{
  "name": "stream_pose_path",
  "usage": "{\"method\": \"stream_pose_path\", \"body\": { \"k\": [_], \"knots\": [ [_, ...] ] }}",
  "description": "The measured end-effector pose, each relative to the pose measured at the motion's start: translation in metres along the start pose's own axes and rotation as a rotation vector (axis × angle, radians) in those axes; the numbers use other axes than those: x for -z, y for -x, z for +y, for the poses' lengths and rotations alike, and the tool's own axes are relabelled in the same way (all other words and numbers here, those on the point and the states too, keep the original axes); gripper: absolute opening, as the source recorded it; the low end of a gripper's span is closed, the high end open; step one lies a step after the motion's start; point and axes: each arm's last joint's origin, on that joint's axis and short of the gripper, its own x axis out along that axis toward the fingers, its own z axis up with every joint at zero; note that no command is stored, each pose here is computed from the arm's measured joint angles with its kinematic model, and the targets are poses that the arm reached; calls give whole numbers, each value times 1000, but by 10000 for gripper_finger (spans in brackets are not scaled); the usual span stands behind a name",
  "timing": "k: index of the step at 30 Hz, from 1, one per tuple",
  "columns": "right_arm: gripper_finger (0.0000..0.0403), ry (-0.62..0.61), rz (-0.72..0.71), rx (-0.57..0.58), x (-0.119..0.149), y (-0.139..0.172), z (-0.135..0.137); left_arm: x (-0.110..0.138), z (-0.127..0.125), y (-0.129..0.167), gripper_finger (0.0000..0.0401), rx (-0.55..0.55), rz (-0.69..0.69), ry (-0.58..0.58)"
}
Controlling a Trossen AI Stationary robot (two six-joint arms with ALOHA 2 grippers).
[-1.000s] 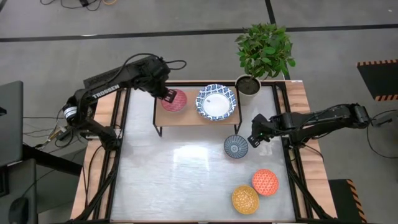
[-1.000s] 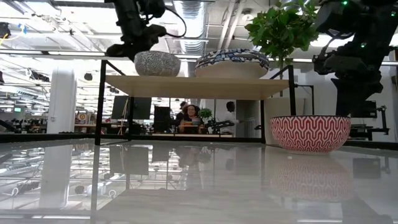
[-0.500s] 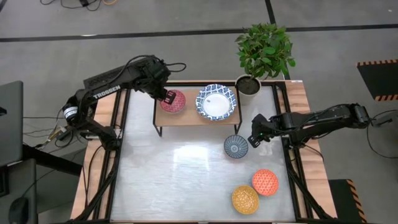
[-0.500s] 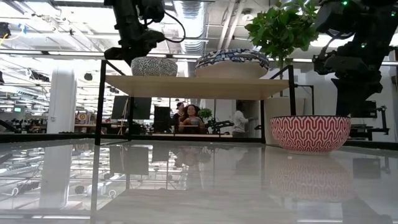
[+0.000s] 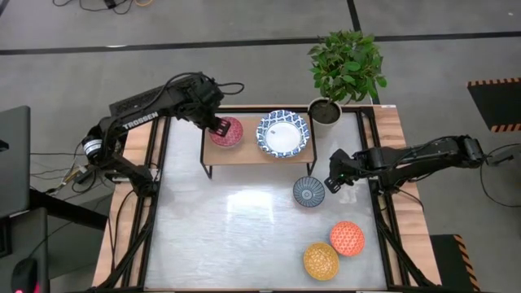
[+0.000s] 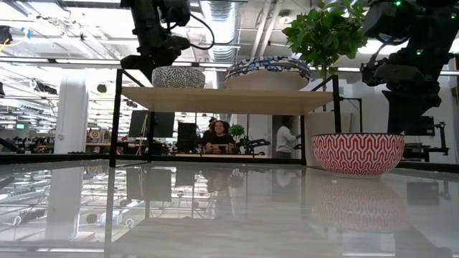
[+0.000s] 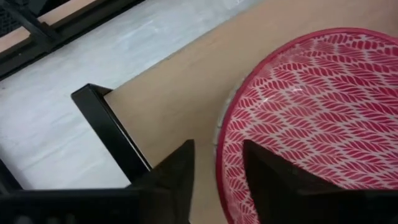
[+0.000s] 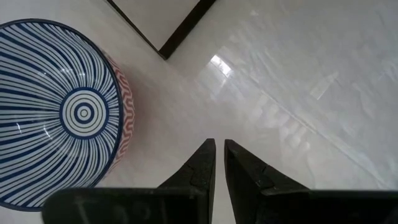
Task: Place and stack bowls onto a shelf
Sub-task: Stack the blue patterned bowl on top of the red patterned bowl on the shelf
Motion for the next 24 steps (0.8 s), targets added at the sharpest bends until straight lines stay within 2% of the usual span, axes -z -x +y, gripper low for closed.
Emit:
{"method": "stream_pose_path", "body": {
  "k": [4,8,17,24],
  "knots": [
    [63,0,8,-7,0,0,0,0,0,2,170,-2,1,-1],
    [63,-1,19,-18,1,0,1,-6,-2,16,196,1,-32,-10],
    [63,-18,-30,-78,-6,-4,10,-14,-5,55,200,3,-81,-16],
    [61,-50,-25,-74,-8,-10,14,-9,-11,85,200,3,-75,-45]
  ]
}}
